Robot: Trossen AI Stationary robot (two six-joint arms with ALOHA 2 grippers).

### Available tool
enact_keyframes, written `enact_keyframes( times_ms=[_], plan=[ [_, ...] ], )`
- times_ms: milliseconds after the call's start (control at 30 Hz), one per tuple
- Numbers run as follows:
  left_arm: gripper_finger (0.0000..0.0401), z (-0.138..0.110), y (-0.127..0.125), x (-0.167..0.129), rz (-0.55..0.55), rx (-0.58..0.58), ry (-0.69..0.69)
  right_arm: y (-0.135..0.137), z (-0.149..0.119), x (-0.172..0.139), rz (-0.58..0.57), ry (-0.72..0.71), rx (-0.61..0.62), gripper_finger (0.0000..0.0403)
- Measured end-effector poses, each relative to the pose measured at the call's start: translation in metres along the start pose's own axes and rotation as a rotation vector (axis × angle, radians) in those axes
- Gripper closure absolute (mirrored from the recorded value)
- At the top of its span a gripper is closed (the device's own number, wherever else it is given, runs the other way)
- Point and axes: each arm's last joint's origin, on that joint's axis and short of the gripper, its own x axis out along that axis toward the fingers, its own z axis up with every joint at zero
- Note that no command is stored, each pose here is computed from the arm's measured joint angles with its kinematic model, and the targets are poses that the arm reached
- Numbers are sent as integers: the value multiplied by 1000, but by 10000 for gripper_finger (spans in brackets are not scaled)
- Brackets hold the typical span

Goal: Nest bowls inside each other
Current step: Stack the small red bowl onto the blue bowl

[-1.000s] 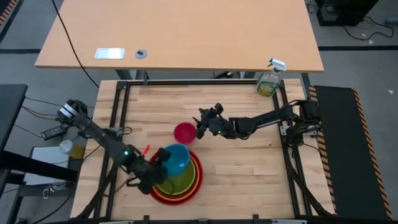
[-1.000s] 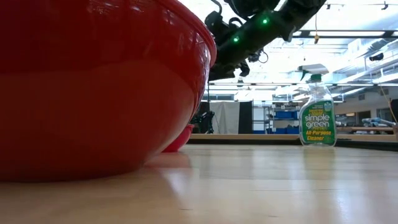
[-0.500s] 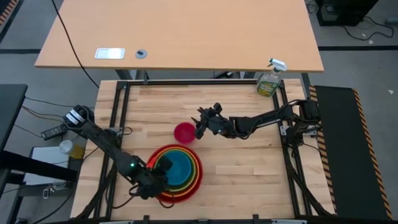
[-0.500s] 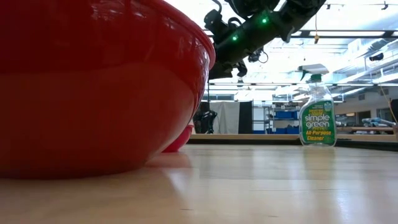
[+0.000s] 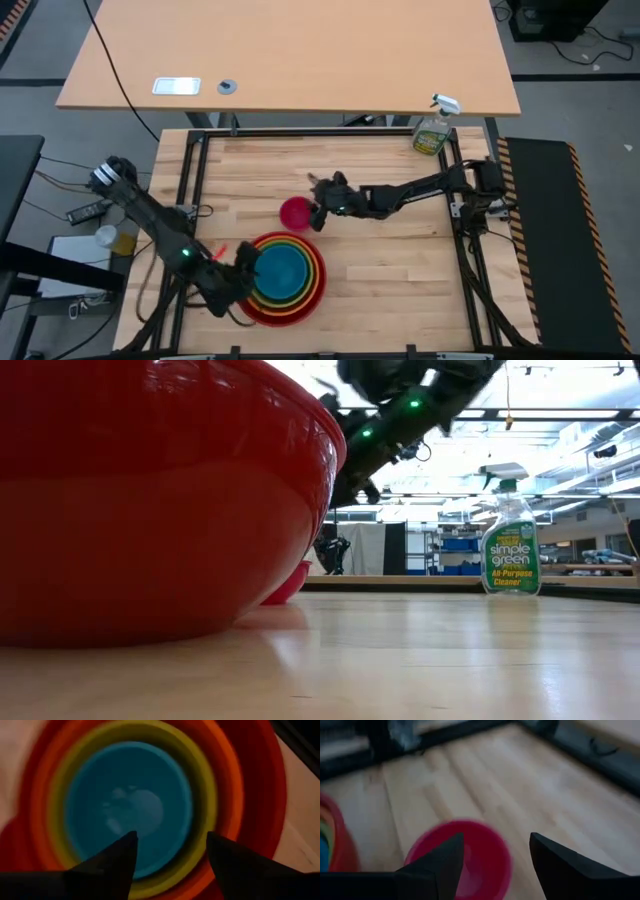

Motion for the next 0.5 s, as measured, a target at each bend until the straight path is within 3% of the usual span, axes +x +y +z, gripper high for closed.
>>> enact_keyframes(
  times_ms=[267,500],
  plan=[
    [182,-42,18,-38,41,-178,-174,21,30,44,131,240,-91,171],
    [195,-64,31,-64,70,-359,-307,30,32,83,89,510,-199,171]
  ],
)
